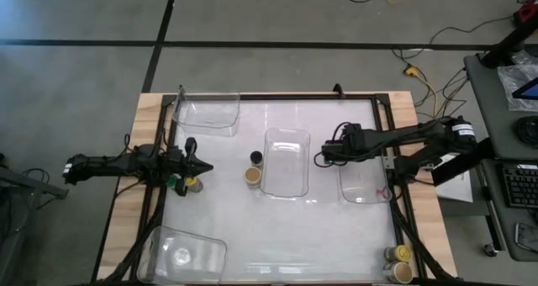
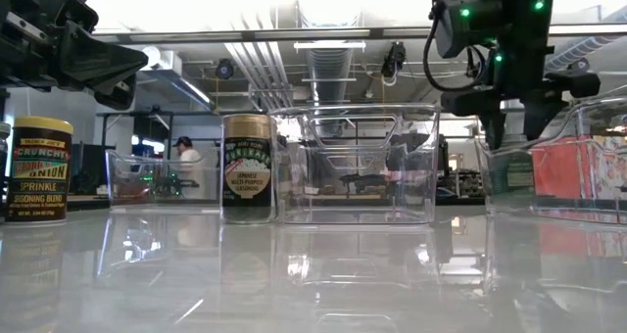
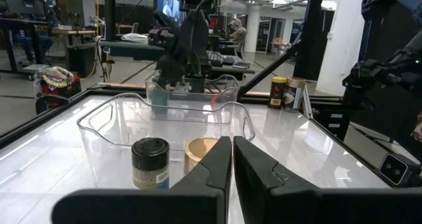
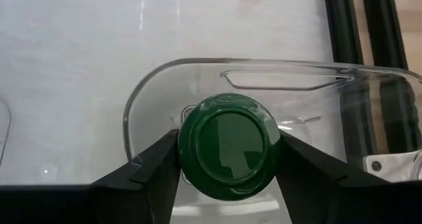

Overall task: Sort spices by type
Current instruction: Put the top green seasoning bottle into the middle right transparent bin

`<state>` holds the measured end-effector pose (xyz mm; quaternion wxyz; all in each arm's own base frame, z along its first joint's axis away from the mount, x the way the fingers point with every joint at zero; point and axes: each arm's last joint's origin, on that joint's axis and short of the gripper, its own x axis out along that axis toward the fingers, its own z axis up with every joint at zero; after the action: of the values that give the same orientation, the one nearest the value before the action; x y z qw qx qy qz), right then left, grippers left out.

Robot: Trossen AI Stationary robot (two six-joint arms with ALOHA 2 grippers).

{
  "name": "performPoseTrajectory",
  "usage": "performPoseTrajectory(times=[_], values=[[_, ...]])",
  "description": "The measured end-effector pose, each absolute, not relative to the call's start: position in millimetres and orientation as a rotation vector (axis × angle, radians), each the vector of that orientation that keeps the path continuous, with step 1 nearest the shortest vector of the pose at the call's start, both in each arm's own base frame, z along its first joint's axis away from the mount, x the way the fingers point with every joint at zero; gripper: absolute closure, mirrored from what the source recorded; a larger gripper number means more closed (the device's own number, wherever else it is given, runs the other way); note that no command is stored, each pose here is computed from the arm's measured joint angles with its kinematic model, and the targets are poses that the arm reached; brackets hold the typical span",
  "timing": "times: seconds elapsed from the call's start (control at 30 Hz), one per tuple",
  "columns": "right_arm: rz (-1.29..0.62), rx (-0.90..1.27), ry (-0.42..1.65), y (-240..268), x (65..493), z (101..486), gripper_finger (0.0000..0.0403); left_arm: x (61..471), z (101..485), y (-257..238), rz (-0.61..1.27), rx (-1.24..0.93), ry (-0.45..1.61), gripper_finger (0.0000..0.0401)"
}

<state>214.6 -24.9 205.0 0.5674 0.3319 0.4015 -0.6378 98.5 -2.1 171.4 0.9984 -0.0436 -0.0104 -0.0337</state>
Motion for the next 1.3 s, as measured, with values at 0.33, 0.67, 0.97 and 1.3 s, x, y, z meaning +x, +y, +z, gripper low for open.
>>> performPoseTrajectory(times=[0.33,0.67,0.97,1.3], values=[[-1.484,0.832,0.914,-25.8,214.1,209.7,0.0192,98.5,171.4,-2.1,-0.067,-0.087,-0.021,0.0399],[-1.501,0.86,0.885,-25.9,214.7,209.4,0.018,98.5,171.3,-2.1,-0.067,-0.087,-0.02,0.0399],[-1.494,0.858,0.891,-25.8,215.1,209.0,0.0158,98.5,171.4,-2.1,-0.067,-0.087,-0.021,0.0399],[-1.501,0.847,0.896,-25.9,214.0,209.2,0.0135,98.5,171.4,-2.1,-0.067,-0.087,-0.021,0.0399]])
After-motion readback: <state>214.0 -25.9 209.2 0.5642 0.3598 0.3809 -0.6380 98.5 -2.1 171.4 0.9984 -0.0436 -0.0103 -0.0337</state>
